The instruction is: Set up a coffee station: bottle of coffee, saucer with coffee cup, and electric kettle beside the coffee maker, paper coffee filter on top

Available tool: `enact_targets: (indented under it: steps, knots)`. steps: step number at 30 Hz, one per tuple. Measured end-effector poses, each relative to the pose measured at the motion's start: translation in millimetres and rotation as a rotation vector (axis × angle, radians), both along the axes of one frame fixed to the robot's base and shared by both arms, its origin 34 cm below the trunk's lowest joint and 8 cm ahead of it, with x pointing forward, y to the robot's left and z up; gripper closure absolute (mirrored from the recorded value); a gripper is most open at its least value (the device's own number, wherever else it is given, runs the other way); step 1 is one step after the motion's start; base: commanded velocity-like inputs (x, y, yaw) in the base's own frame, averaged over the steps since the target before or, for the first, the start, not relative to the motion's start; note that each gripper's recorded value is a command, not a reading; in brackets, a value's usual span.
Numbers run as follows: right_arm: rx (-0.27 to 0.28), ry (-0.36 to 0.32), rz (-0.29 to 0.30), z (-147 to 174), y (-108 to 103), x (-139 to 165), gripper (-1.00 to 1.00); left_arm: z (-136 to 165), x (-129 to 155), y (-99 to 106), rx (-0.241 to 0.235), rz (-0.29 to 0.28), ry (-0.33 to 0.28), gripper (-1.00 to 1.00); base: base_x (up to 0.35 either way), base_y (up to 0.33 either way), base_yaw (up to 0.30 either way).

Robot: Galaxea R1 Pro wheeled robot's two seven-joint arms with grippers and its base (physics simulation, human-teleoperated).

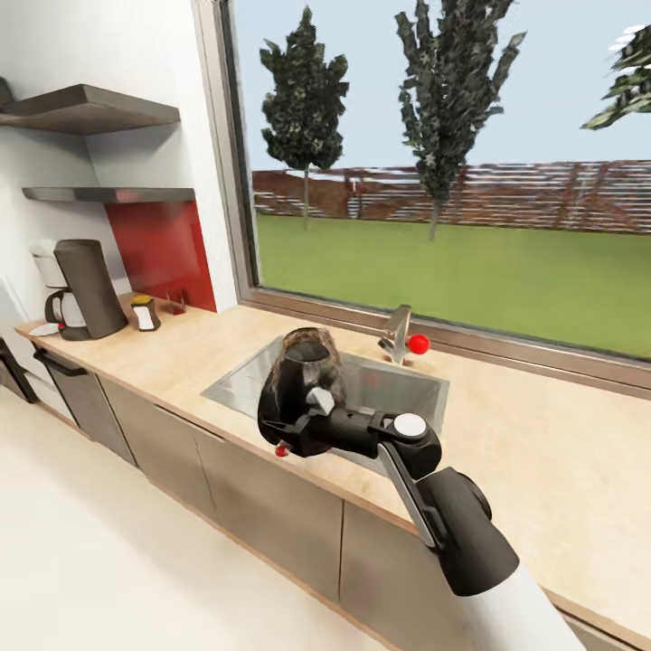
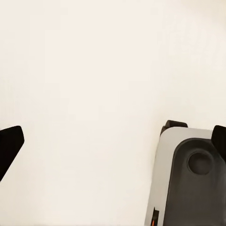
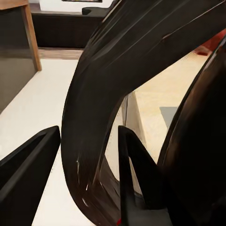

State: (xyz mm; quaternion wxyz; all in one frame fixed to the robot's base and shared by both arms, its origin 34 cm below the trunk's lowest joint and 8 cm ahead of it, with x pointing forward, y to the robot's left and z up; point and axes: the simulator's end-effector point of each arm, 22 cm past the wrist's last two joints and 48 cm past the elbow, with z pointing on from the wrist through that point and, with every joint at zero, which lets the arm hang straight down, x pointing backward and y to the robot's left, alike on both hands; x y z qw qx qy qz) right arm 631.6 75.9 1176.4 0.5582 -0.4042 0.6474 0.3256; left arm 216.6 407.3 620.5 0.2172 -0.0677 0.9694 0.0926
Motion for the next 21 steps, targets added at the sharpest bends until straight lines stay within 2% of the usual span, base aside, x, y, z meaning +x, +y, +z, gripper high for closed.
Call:
enact_targets:
  steps: [8, 21]
  knots:
    - [-0.001, 0.001, -0.001, -0.3, -0.3, 0.2, 1.0, -1.5, -0.2, -7.5, -0.01, -0.008, 0.002, -1.0, 0.0, 0.0, 0.274]
    - [-0.001, 0.002, -0.001, -0.5, -0.2, 0.0, 1.0, -1.8, -0.2, -8.6, -0.011, -0.01, 0.002, -1.0, 0.0, 0.0, 0.274]
